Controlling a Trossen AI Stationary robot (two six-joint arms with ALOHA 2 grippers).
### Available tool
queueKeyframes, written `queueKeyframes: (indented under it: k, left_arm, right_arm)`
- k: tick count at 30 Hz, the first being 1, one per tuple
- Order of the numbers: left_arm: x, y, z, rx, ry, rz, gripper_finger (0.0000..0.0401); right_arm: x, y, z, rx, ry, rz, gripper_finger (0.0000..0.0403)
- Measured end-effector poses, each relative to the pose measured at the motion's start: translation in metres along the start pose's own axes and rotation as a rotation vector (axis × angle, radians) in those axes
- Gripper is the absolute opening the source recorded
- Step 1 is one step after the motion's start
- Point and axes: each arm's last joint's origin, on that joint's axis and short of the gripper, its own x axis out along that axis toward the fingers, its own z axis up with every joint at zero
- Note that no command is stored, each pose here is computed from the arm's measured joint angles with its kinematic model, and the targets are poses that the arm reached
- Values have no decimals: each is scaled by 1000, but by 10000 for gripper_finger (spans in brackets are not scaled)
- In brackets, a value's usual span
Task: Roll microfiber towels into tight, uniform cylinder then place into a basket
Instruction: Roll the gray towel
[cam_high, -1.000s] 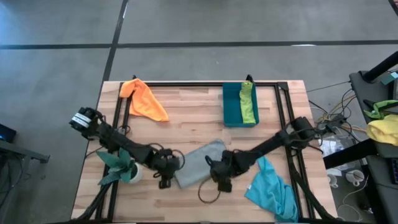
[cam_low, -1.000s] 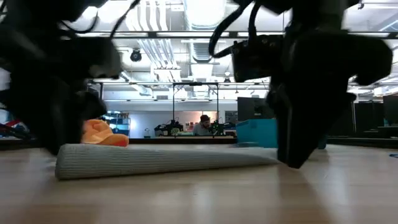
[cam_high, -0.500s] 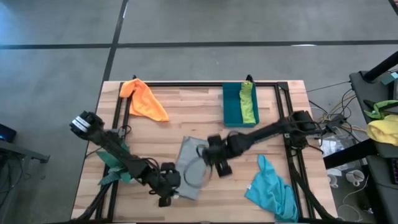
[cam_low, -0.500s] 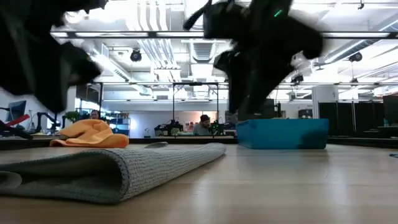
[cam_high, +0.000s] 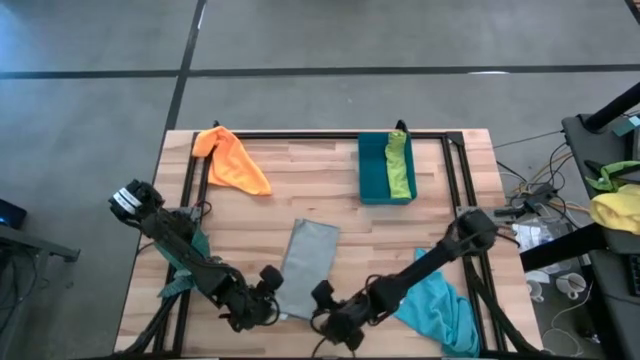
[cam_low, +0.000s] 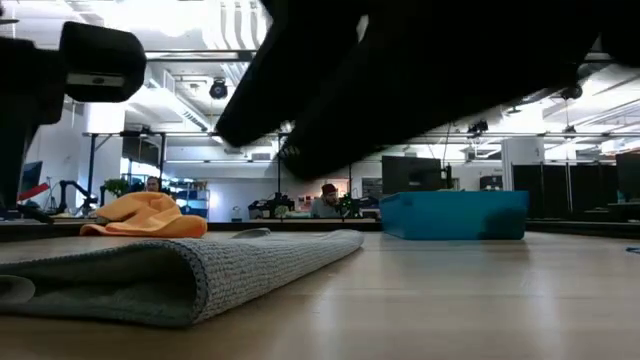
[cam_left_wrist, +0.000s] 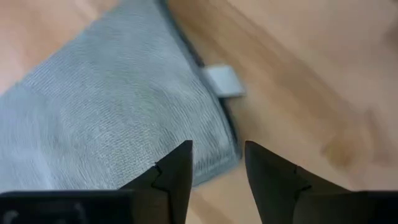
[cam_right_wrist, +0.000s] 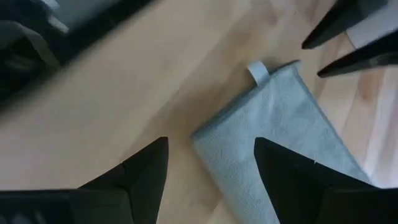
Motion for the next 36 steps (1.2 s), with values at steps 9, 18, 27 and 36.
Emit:
queueKeyframes:
  k: [9,18,27,36]
  left_arm:
    - [9,-3,-16,388,9,-22,185]
    - [21,-2,-17,375,-66,8,187]
    - [46,-5,-12,311,-57,6,105]
    - [39,-2,-4,88,-77,3,12]
  right_arm:
    - [36,4,15,-72,83,-41,235]
    - [21,-4,22,-34,175,-16,232]
    - [31,-3,5,-12,212,-17,194]
    - [27,4,13,58,182,-71,22]
